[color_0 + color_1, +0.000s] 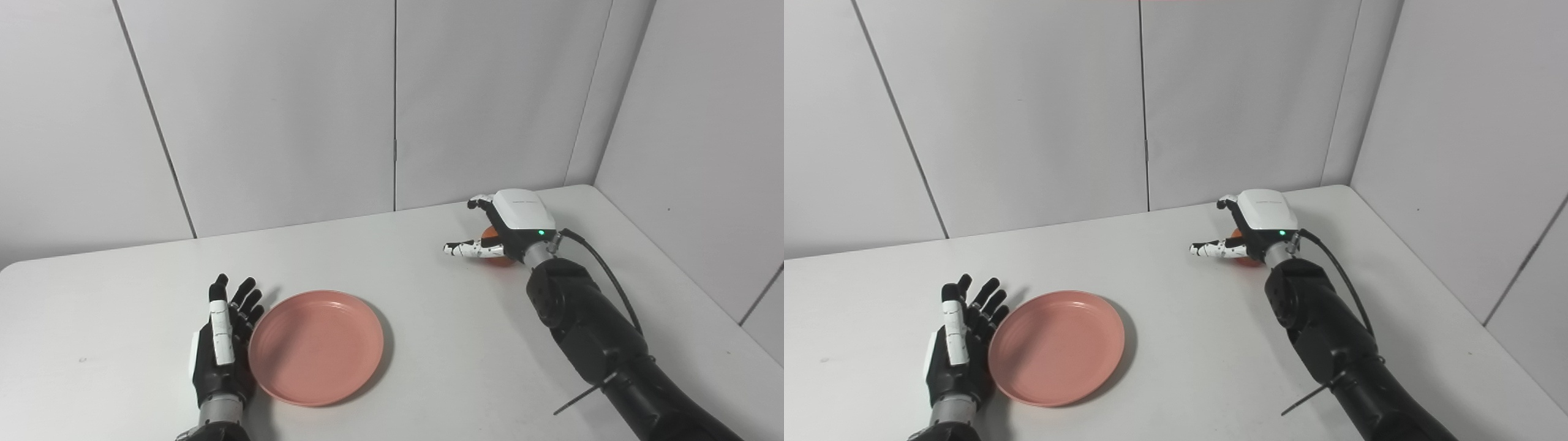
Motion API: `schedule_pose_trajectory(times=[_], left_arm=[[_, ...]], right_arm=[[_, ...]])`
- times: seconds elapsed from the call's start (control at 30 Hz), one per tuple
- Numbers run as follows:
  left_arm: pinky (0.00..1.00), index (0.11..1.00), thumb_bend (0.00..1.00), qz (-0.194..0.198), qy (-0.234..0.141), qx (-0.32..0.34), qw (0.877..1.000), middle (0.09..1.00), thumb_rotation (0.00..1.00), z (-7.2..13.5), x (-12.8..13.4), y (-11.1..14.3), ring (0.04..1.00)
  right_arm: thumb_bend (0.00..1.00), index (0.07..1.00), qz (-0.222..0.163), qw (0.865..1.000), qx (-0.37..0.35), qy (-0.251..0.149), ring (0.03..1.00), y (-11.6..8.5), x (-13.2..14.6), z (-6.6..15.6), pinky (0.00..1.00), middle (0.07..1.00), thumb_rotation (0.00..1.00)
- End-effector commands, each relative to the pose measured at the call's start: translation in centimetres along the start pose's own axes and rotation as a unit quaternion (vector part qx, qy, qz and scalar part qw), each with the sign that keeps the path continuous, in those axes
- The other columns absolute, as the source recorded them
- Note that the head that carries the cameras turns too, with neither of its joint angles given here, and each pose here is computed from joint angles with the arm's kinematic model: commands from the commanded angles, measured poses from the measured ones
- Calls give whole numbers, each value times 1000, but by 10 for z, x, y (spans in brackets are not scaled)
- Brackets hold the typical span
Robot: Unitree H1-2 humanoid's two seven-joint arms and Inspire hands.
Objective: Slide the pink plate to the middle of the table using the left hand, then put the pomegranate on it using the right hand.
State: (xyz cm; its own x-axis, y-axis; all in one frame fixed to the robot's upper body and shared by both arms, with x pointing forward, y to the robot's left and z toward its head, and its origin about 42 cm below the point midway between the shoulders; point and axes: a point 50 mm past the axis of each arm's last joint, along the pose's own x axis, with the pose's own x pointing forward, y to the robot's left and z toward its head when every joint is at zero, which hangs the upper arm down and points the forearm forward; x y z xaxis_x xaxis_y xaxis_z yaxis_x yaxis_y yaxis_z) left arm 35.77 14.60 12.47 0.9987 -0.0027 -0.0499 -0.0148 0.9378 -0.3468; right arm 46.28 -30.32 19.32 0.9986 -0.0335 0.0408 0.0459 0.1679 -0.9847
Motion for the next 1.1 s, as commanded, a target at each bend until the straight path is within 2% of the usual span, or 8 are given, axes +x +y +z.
schedule_pose_trajectory(times=[0.0, 0.07, 0.23, 0.43, 0.5, 0.6, 0.93, 1.07], left_arm=[[927, 981, 966, -3, -4, 0, 1000, 880, 891, 4, 1, -5, 894], [925, 983, 963, -4, -4, 2, 1000, 882, 892, 4, 0, -5, 892], [929, 977, 962, -3, 0, 1, 1000, 879, 885, 4, -3, -6, 890], [932, 972, 943, 0, 2, 2, 1000, 867, 889, 5, -7, -6, 882], [933, 979, 942, -1, 3, 7, 1000, 871, 899, 6, -8, -6, 883], [933, 986, 948, -3, 4, 9, 1000, 877, 905, 6, -8, -6, 888], [920, 967, 948, -2, 4, 3, 1000, 868, 887, 6, -7, -9, 875], [911, 968, 946, -2, 5, 4, 1000, 862, 891, 7, -6, -9, 873]], right_arm=[[798, 748, -52, 999, -3, 1, 830, -32, 14, -3, 854, 795, 779], [795, 756, -44, 999, 11, 11, 830, -27, 13, -6, 847, 808, 768], [794, 745, -30, 998, 44, 32, 804, -8, 8, -19, 680, 807, 702], [780, 736, -25, 998, 50, 37, 765, 2, 6, -24, 610, 787, 662], [760, 704, -29, 998, 49, 40, 609, 3, 7, -24, 478, 699, 590], [729, 673, -33, 997, 49, 40, 474, 5, 8, -24, 369, 596, 476], [676, 585, -21, 998, 49, 36, 393, 11, 4, -28, 308, 482, 368], [521, 500, -15, 998, 62, 22, 307, 16, 2, -30, 245, 391, 175]])
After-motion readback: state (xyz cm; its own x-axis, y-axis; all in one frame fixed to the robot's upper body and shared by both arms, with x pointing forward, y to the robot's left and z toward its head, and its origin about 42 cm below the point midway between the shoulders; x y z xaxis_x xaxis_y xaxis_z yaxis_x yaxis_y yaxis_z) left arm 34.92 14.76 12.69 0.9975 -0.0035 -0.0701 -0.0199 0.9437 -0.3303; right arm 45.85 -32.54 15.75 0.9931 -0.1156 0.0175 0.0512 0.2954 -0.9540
